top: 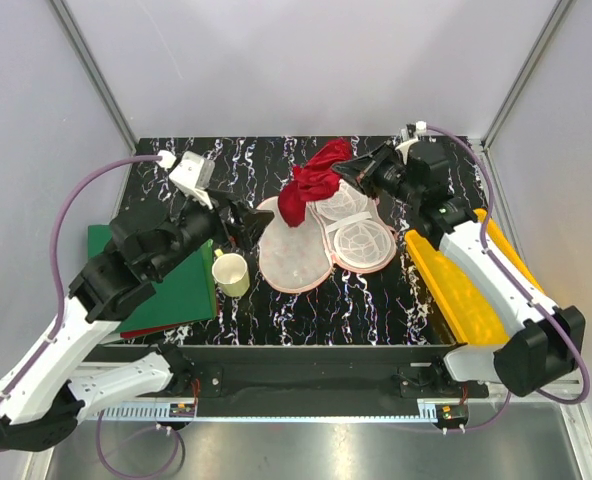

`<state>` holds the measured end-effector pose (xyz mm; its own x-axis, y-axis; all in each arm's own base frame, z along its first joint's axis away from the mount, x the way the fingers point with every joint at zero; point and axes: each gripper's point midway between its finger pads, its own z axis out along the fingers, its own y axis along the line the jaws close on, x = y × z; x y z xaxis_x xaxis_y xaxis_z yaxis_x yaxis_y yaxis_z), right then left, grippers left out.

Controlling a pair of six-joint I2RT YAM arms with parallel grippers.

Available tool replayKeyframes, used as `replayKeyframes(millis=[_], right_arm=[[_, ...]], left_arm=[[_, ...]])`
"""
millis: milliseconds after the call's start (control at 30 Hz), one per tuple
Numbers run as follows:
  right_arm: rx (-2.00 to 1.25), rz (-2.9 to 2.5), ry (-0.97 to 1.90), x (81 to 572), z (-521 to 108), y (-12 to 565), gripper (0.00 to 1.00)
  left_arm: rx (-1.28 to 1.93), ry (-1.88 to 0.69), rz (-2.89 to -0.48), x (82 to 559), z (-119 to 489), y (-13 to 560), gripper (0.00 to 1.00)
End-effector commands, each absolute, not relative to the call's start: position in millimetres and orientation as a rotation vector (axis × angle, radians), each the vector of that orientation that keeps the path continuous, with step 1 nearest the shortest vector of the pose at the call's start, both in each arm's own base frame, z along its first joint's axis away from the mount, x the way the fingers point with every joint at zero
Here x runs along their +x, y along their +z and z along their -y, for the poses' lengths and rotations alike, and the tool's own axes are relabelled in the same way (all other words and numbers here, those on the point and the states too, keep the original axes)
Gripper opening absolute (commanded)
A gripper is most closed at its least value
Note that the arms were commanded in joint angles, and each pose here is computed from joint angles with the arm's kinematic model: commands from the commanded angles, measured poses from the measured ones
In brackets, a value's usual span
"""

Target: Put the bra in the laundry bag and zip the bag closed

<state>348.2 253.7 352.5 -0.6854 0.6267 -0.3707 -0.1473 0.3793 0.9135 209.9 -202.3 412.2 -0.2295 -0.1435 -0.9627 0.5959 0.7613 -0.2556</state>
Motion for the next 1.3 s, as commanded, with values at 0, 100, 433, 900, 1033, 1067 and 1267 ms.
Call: replayKeyframes(millis=[0,100,433,900,1033,1067,1267], right_arm=[[0.819,-1.708,1.38,399.7,-235.6,345.7,0.0],[1.001,-1.677,1.321,413.1,-225.2,318.8,0.0],[1.113,-1.805,1.176,402.5,-218.4,248.0,0.0],[1.16,-1.835,1.364,327.6,-208.9,273.3,0.0],[1.151,-1.856,1.432,314.0,-213.2,282.0,0.0],[1.15,-1.857,1.449,310.0,-213.7,284.4,0.0],[1.169,-1.864,1.523,293.0,-214.1,289.7,0.0]], left_arm=[[0.334,-0.699,-1.687,217.9,205.2,406.5,0.99],[0.345,-0.706,-1.704,218.4,208.8,400.6,0.99],[0.432,-0.735,-1.77,219.9,229.0,372.5,0.99],[0.607,-0.595,-1.566,230.0,291.7,304.2,0.97],[0.619,-0.513,-1.417,232.9,295.5,305.2,0.99],[0.627,-0.499,-1.412,235.1,297.9,299.9,0.99],[0.643,-0.475,-1.349,248.5,320.6,306.7,0.89]])
